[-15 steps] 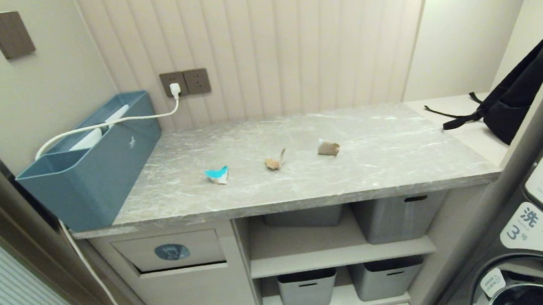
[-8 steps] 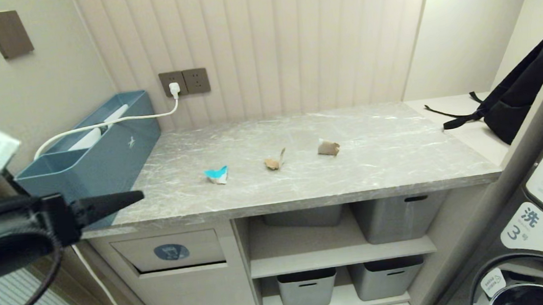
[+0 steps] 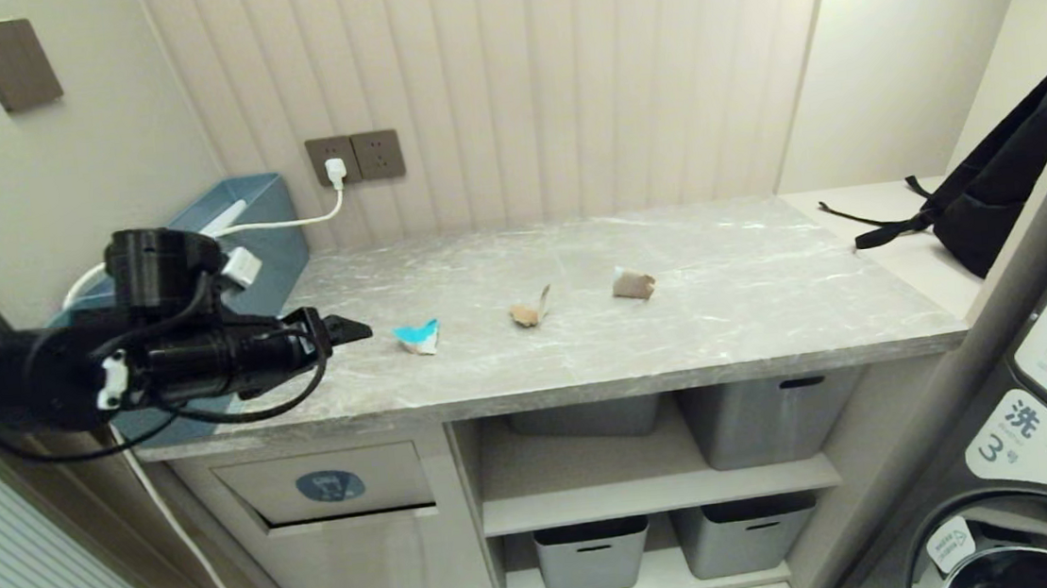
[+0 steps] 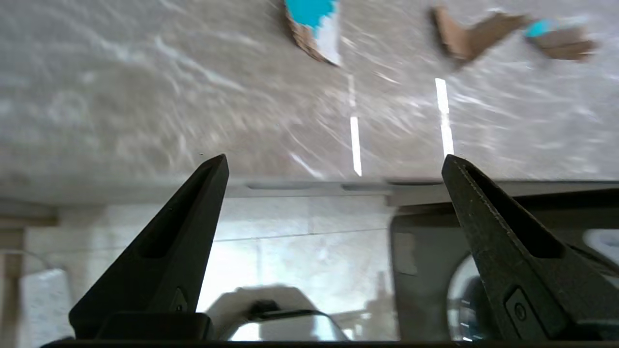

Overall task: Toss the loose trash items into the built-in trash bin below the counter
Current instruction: Pick up the garbage

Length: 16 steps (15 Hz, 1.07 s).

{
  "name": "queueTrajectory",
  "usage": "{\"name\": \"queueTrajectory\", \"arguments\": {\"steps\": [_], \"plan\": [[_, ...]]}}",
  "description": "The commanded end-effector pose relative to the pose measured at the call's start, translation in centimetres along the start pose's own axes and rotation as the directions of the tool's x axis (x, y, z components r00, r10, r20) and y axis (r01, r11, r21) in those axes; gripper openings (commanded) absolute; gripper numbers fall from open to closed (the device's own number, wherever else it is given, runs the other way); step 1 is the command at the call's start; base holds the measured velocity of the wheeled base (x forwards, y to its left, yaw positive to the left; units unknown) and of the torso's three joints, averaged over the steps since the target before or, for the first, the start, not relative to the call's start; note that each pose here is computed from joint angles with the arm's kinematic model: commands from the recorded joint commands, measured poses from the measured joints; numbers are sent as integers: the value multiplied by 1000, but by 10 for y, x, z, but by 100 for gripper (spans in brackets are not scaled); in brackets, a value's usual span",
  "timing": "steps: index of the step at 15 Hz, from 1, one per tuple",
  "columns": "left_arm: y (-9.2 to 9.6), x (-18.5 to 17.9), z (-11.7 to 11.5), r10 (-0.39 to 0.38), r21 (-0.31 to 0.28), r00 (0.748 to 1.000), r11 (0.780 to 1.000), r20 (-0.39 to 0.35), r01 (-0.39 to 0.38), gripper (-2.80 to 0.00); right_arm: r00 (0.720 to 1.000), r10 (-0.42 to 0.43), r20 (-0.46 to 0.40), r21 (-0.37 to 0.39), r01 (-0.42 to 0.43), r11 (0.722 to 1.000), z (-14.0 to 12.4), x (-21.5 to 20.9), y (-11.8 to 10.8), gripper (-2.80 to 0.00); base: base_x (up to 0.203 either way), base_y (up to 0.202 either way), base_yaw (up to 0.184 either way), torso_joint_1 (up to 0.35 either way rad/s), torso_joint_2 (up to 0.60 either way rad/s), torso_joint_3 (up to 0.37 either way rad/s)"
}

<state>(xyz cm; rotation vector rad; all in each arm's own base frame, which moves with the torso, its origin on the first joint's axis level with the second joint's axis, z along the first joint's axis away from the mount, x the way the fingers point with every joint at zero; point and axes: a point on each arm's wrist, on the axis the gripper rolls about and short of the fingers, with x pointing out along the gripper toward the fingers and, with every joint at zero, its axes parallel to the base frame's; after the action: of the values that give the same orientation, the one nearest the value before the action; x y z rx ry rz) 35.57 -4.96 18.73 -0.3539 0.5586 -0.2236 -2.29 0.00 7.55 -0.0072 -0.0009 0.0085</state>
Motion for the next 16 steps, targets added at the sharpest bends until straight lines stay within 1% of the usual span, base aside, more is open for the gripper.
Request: {"name": "queueTrajectory", "arguments": {"steps": [1,2,4,5,7,9,11,14,16], "plan": [[17,56,-14,37,20,996,999,-77,-36,0,1000,1,-1,0,-1,1000,0,0,0,-280,0,0,0,0,0,0],[20,72,-12,58,41,996,998,-67,-55,0,1000,1,-1,0,-1,1000,0,0,0,-280,0,0,0,0,0,0],[22,102,-4,102,65,995,993,-17,-101,0,1000,1,-1,0,-1,1000,0,0,0,-280,0,0,0,0,0,0],[19,110,-2,102,71,995,992,-2,-102,0,1000,1,-1,0,-1,1000,0,0,0,-280,0,0,0,0,0,0],[13,126,-3,80,75,997,994,18,-81,0,1000,1,-1,0,-1,1000,0,0,0,-280,0,0,0,0,0,0],[8,138,-6,47,68,997,996,56,-51,0,1000,2,-1,0,-2,1000,0,0,0,-280,0,0,0,0,0,0],[5,149,-7,23,73,997,997,71,-28,0,1000,1,-1,0,-1,1000,0,0,0,-280,0,0,0,0,0,0],[2,160,-9,17,83,996,996,83,-23,0,1000,1,-1,0,-1,1000,0,0,0,-280,0,0,0,0,0,0],[2,164,-6,7,84,994,996,106,-16,0,1000,1,0,0,-1,1000,0,0,0,-280,0,0,0,0,0,0]]}}
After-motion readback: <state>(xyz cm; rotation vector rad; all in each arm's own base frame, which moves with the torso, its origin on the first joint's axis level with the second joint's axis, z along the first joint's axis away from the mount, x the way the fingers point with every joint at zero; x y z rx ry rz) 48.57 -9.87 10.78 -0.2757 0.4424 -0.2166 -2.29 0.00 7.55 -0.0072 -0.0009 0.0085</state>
